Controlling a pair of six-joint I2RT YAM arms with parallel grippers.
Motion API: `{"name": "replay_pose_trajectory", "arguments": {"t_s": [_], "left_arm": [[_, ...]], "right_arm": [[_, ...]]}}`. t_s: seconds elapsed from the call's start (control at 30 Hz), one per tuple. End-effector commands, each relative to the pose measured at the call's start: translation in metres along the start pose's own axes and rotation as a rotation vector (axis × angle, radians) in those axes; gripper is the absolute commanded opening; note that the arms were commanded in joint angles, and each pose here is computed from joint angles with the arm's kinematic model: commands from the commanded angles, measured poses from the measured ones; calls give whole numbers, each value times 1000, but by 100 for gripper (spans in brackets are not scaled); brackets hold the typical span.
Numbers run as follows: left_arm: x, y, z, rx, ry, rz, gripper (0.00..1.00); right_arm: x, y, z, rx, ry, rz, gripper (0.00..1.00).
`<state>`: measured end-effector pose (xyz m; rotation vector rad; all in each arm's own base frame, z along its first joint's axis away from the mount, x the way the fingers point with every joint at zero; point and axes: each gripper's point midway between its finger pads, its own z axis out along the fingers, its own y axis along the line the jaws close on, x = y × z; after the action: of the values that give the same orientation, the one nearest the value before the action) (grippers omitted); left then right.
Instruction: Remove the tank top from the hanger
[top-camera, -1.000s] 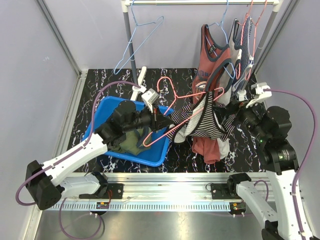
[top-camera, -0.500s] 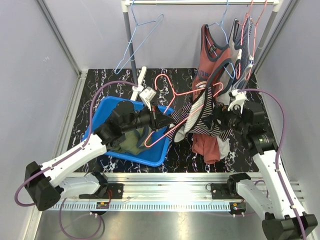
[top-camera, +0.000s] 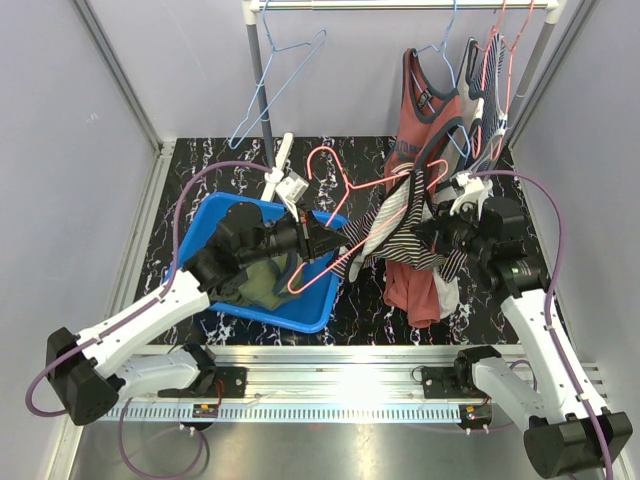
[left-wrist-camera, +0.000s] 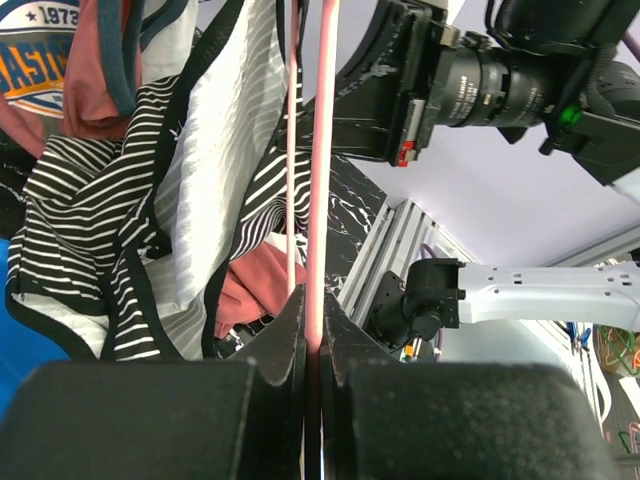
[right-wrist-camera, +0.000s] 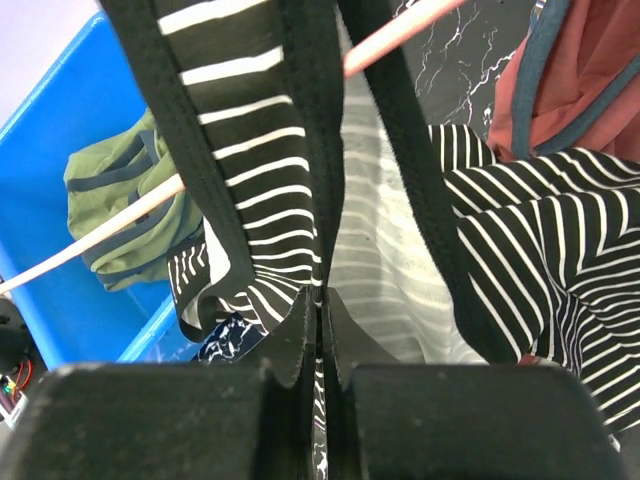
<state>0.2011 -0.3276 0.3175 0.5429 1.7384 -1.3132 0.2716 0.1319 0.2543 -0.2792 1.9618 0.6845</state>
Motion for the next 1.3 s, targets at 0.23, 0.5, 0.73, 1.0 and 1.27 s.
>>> {"name": "replay_pose_trajectory", "arguments": {"t_s": [0.23,0.5,0.73,1.0,1.27], "left_arm": [[3,24,-26,-139,-9,153,0],[3,38,-78,-268,14,352,0],[-9,23,-115,-268,-87,460,0],[-8,16,-106,-211,-101,444,0],[2,12,-106,-157,74,599,0]], "right_arm": [[-76,-22,-39,206,-222,-186,0],[-72,-35,-59,298,-219,-200,0],[-26,-9,-43,74,-65,-248,0],[27,9,-31,-170,123,-341,17],[47,44,-62,-457,180,-666,96]]}}
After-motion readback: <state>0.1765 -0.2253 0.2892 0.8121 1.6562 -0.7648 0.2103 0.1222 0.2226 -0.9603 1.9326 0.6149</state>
